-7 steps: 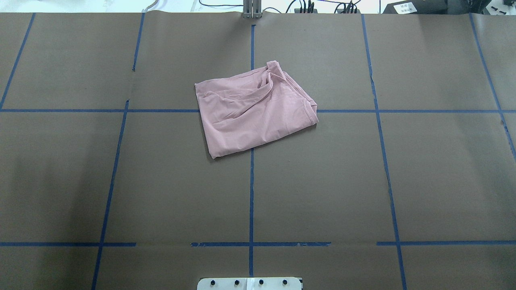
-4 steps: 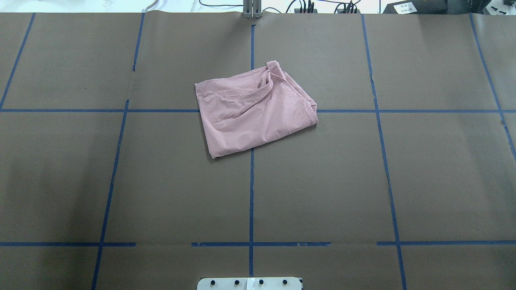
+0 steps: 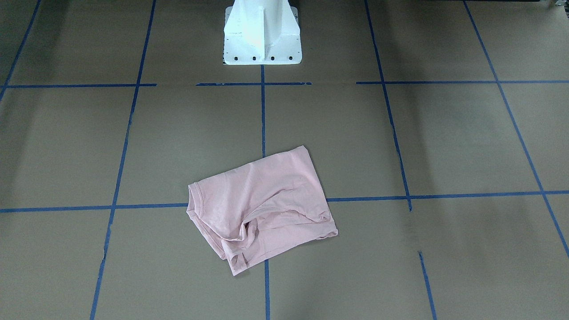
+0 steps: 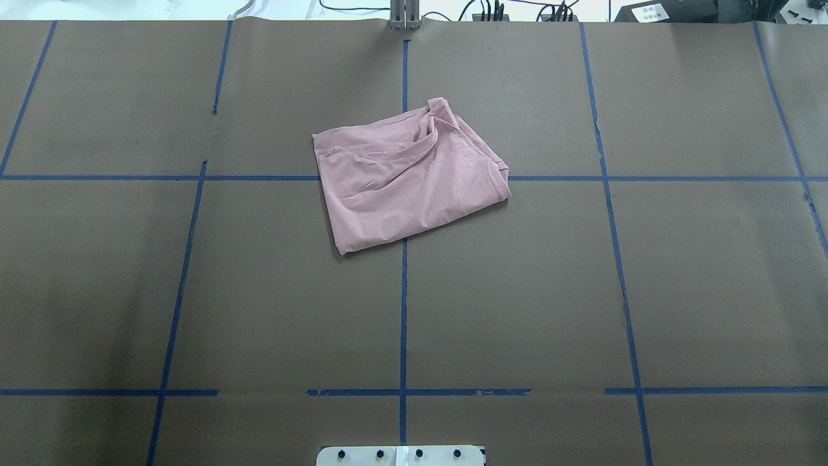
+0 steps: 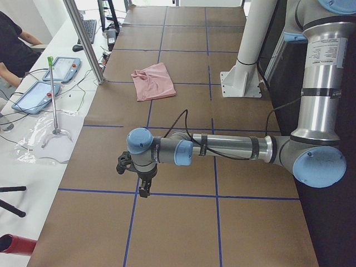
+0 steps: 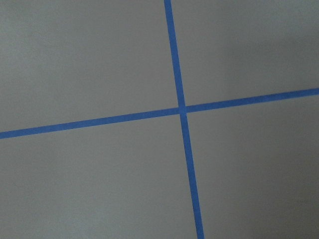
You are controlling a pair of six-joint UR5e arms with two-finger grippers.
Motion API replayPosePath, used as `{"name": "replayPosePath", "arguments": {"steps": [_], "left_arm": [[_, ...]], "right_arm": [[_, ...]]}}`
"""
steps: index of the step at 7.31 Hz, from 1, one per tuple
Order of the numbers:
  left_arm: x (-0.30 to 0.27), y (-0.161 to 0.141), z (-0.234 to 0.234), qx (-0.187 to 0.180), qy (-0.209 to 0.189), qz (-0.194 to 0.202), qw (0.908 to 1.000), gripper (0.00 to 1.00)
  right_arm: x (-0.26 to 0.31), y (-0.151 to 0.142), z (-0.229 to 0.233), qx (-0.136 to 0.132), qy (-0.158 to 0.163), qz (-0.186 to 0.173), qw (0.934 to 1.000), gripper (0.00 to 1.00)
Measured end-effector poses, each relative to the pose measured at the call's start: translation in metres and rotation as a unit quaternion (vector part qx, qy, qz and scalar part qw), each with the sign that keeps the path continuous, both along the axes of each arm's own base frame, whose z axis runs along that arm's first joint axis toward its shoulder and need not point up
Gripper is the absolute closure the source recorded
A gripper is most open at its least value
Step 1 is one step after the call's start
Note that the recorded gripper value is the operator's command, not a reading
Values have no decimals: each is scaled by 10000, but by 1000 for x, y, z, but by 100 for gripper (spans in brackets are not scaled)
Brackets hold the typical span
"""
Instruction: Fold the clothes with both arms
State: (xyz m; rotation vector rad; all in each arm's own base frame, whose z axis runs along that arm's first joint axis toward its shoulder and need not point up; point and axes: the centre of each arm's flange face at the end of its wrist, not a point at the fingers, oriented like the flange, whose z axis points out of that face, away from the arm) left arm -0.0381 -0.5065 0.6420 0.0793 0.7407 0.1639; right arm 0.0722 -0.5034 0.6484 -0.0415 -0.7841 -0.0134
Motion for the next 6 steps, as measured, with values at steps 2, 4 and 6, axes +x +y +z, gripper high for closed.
{"name": "replayPosePath", "arguments": {"steps": [2,4,6], "left_arm": [[-1,1,-1,29,7,54,10000,0],[-1,1,-1,24,8,46,10000,0],[-1,1,0,8,13,45,10000,0]], "right_arm": [[0,3,6,37,193,168,9997,0],[-1,3,7,4,196,262,9995,0],[-2,3,7,0,198,270,9994,0]]}}
